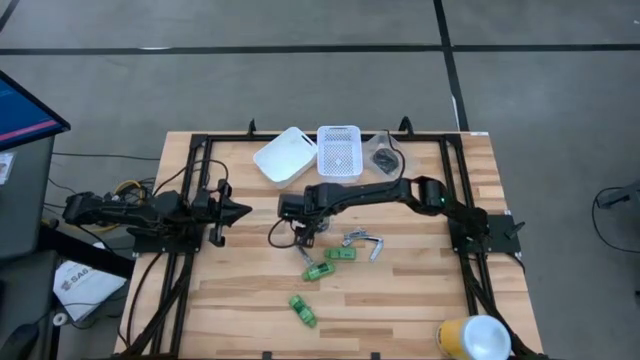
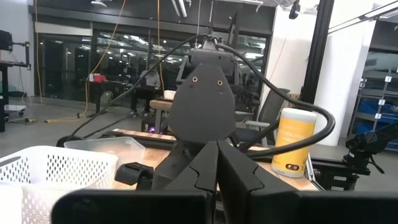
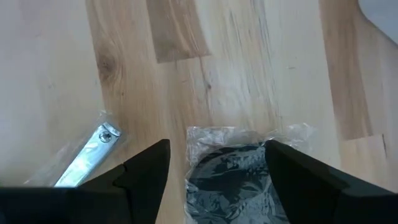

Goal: Pick & Place Travel size toiletries
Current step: Put the black hairbrush into the transparent bin

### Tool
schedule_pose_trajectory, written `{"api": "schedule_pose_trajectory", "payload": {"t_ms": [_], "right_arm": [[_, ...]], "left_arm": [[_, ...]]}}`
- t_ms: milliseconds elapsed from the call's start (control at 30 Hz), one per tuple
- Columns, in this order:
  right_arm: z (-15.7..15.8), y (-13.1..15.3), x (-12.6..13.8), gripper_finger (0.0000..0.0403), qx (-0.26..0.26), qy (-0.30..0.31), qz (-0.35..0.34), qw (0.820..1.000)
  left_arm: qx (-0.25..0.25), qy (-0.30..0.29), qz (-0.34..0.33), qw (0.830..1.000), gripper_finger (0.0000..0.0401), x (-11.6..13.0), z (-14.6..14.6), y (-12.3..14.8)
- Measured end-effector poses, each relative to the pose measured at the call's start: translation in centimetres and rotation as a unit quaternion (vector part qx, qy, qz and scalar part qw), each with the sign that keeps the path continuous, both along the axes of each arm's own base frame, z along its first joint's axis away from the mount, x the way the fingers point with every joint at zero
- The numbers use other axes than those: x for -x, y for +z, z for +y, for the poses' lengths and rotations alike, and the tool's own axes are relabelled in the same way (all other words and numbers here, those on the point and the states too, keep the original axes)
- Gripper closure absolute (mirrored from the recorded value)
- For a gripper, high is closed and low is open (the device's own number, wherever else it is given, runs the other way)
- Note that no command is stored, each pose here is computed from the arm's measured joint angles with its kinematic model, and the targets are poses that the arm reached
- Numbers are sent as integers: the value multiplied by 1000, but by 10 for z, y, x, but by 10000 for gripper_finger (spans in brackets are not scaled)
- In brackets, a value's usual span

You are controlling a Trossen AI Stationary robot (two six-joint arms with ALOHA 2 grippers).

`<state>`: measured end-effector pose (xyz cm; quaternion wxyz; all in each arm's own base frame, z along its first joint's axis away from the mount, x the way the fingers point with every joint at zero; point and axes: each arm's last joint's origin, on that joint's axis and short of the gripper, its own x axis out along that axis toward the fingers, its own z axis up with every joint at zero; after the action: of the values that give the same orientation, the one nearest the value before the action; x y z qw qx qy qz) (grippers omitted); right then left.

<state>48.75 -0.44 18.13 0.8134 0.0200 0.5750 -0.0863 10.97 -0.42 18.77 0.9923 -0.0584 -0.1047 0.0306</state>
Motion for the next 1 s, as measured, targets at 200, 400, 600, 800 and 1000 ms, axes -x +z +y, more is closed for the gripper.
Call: {"api": "schedule_pose_trajectory", "payload": {"t_ms": [200,400,600,800,1000], "right_arm": [[-5,0,-1,95,5,-7,-6,1000],[-11,0,1,54,8,-10,5,1000],[-11,0,1,55,9,-10,5,1000],[-16,-14,-2,64,28,-7,19,999],[-18,-32,2,64,25,-7,66,998]], "left_arm": [[0,0,0,1000,399,0,0,0],[0,0,0,1000,399,0,0,0],[0,0,0,1000,399,0,0,0],[0,0,-1,1000,399,0,0,0],[0,0,-4,1000,399,0,0,1]]}}
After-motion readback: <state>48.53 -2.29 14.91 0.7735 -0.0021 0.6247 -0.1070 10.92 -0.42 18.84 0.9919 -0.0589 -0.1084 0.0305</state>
